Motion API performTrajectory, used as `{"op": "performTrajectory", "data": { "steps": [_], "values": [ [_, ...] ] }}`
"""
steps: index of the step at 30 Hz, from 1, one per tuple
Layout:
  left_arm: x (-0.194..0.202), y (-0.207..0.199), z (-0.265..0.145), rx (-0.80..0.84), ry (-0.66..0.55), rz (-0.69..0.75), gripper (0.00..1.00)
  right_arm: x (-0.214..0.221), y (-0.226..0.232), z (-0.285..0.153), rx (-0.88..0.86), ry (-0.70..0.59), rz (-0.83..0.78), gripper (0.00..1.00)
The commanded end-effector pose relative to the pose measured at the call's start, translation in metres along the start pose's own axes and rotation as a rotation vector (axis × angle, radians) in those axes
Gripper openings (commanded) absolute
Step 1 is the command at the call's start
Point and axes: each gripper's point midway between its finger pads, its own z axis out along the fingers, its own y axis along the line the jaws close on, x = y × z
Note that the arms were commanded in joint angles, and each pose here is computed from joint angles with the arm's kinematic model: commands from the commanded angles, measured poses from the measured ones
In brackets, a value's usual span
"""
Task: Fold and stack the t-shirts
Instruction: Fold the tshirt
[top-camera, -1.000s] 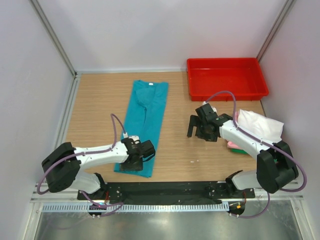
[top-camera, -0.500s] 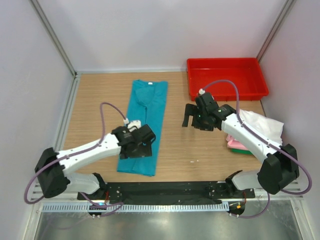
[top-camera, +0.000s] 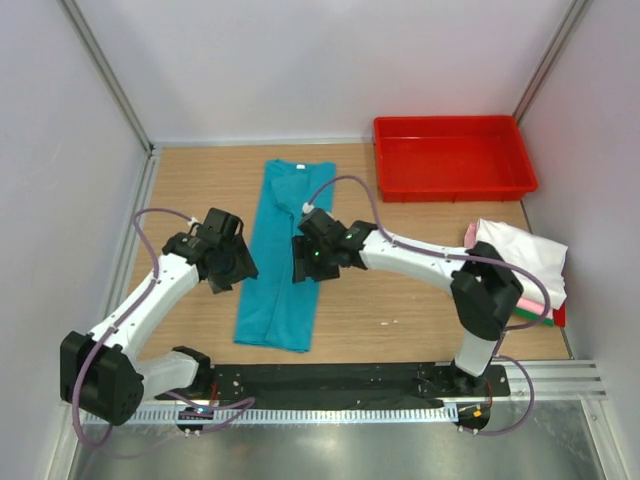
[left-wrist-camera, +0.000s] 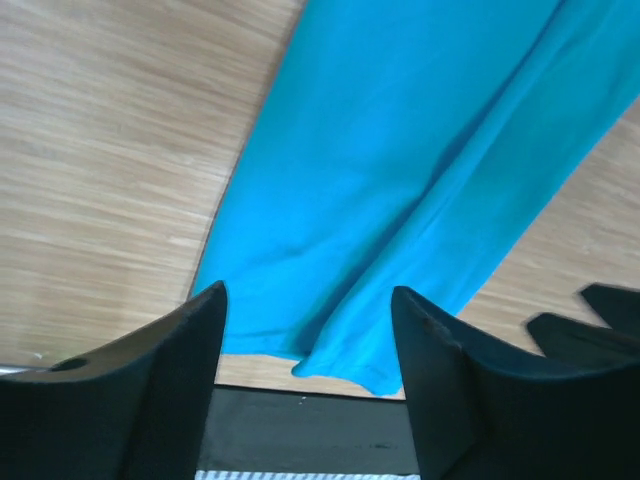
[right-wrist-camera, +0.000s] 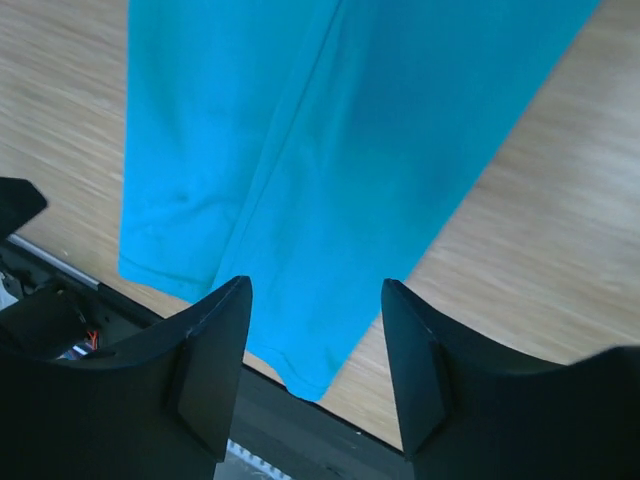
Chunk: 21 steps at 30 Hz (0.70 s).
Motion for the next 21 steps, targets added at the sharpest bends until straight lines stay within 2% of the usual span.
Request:
{"op": "performTrajectory", "data": {
  "steps": [1, 5, 8, 10, 15, 21],
  "values": [
    [0.008, 0.002, 0.013, 0.047, 0.055, 0.028, 0.59, 0.017, 0.014, 0.021, -0.024, 0.03, 0.068, 0.59],
    [0.032, 0.01, 0.029, 0.059, 0.109, -0.008, 0.45, 0.047, 0.017, 0.044, -0.039, 0.084, 0.106, 0.37],
    [0.047, 0.02, 0.034, 0.059, 0.127, -0.021, 0.4, 0.061, 0.025, 0.057, -0.08, 0.111, 0.135, 0.3],
    [0.049, 0.028, 0.036, 0.035, 0.116, -0.02, 0.4, 0.066, 0.022, 0.065, -0.07, 0.13, 0.144, 0.29],
    [0.049, 0.027, 0.031, 0.05, 0.108, -0.027, 0.41, 0.075, -0.011, 0.076, 0.084, 0.153, 0.087, 0.24],
    [0.05, 0.029, 0.028, 0.049, 0.092, -0.068, 0.59, 0.096, -0.059, 0.066, 0.255, 0.192, 0.038, 0.24]
  ]
}}
